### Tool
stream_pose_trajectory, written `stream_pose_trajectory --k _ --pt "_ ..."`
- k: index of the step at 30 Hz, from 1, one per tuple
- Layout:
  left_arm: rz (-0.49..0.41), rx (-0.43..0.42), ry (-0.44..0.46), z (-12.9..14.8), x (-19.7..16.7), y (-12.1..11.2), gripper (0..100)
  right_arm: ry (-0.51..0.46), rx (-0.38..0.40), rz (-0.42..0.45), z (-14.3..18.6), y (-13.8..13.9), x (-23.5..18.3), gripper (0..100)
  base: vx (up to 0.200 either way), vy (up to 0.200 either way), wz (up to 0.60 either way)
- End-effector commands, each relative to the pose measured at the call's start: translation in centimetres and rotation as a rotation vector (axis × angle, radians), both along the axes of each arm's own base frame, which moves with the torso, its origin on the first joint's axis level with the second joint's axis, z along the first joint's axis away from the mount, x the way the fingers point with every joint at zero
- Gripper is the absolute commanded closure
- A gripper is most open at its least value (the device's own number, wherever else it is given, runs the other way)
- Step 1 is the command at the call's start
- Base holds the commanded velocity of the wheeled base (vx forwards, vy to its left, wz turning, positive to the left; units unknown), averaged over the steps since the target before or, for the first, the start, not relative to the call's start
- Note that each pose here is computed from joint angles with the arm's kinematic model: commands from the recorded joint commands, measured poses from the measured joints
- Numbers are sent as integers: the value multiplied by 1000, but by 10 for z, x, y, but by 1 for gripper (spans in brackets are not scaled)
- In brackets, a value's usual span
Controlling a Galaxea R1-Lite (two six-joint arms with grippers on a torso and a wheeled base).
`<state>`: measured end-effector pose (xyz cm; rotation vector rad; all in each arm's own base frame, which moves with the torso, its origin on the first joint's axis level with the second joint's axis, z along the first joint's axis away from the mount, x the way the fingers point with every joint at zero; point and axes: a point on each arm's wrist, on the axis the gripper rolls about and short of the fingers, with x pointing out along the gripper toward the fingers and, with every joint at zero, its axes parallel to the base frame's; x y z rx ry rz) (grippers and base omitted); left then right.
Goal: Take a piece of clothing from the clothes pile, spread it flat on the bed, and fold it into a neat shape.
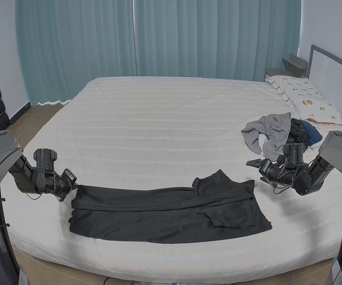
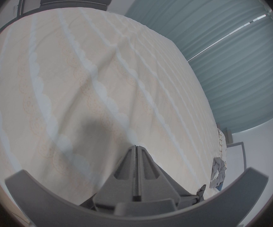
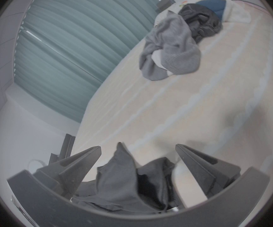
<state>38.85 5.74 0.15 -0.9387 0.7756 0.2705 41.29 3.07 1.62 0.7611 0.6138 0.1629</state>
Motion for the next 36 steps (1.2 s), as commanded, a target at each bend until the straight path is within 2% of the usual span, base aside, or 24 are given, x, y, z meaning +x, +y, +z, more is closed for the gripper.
stream_pose_trajectory --k 1,6,9,17,22,23,25,26,30,32,36 --pt "6 -2 -1 1 -1 1 100 -33 11 111 32 20 -7 0 0 0 0" --pt "5 -2 3 0 -2 1 100 23 -80 228 17 40 -6 0 0 0 0" --pt "5 -2 2 0 -2 1 100 57 -126 268 9 45 -5 0 0 0 0" --pt "4 -1 4 0 -2 1 100 104 -190 314 5 46 2 0 0 0 0" --pt "1 1 6 0 -3 0 100 135 -196 321 -2 47 3 0 0 0 0" --pt "1 0 7 -1 -3 0 0 136 -196 321 -3 47 4 0 0 0 0" --pt "1 0 7 -1 -3 0 0 143 -199 324 -4 47 6 0 0 0 0" --pt "1 1 6 0 -3 0 0 153 -200 326 -5 48 7 100 0 0 0" --pt "2 0 6 0 -3 0 0 171 -205 335 -5 48 9 100 0 0 0" --pt "3 -2 4 0 -2 1 0 192 -232 361 -5 48 6 100 0 0 0" --pt "5 -2 5 0 -3 1 0 178 -238 364 0 46 4 100 0 0 0"
